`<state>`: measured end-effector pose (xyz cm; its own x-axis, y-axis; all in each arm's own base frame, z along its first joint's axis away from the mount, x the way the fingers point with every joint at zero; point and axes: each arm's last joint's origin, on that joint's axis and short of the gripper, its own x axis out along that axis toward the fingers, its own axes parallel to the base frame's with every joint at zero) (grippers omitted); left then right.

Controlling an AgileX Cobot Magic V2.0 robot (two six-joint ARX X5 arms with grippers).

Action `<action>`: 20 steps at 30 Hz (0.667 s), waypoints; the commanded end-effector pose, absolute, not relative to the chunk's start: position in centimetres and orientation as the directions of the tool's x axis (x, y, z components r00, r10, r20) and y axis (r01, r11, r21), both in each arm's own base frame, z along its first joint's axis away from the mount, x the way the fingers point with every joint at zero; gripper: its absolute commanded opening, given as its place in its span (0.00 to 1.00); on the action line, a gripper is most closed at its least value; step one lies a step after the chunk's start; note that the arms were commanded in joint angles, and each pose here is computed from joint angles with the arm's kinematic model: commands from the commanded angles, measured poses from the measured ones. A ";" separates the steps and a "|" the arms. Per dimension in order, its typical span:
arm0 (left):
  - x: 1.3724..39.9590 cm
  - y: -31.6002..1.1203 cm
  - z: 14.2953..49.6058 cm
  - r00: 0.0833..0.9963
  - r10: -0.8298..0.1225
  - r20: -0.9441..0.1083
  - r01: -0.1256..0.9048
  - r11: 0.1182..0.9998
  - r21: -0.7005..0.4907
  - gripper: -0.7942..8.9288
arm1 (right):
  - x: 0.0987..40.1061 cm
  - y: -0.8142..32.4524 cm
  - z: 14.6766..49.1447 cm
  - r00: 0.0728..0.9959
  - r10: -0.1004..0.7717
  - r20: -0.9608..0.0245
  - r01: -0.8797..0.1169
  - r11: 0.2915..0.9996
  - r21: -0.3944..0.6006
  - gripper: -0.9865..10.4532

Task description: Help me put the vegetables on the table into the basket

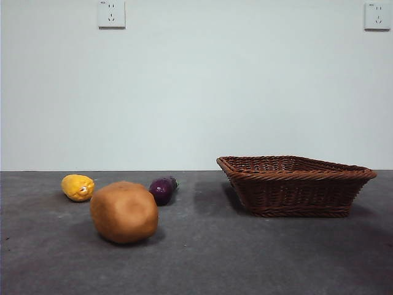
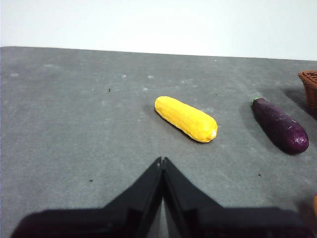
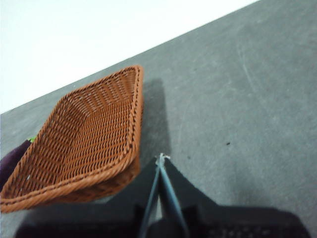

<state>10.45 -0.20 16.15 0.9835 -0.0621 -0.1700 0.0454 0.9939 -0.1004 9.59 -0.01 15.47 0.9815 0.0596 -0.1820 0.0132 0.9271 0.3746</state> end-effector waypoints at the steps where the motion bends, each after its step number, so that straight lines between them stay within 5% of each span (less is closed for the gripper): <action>1: 10.8 -0.2 17.5 0.984 -0.061 -0.165 0.042 0.992 -0.115 0.08 | 9.7 0.0 16.1 0.980 0.064 -0.188 0.015 0.920 0.392 0.08; 9: 13.1 -0.2 19.8 0.955 -0.069 -0.287 0.018 0.984 -0.177 0.08 | 10.8 0.0 18.2 0.958 0.073 -0.278 0.043 0.920 0.391 0.08; 13: 15.1 -0.5 20.5 0.916 -0.161 -0.367 0.069 0.965 -0.253 0.08 | 12.1 0.1 19.5 0.932 0.118 -0.344 0.032 0.915 0.402 0.08; 20: 19.8 -1.2 20.9 0.781 -0.392 -0.486 0.168 0.881 -0.442 0.08 | 17.9 0.8 23.4 0.781 0.425 -0.458 -0.138 0.832 0.537 0.08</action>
<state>19.81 -1.15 21.07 0.7868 -0.3840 -0.4832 0.1766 0.8902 -0.4200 17.79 0.78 23.31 0.7839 0.4151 -0.4617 -0.1329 0.8386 0.5283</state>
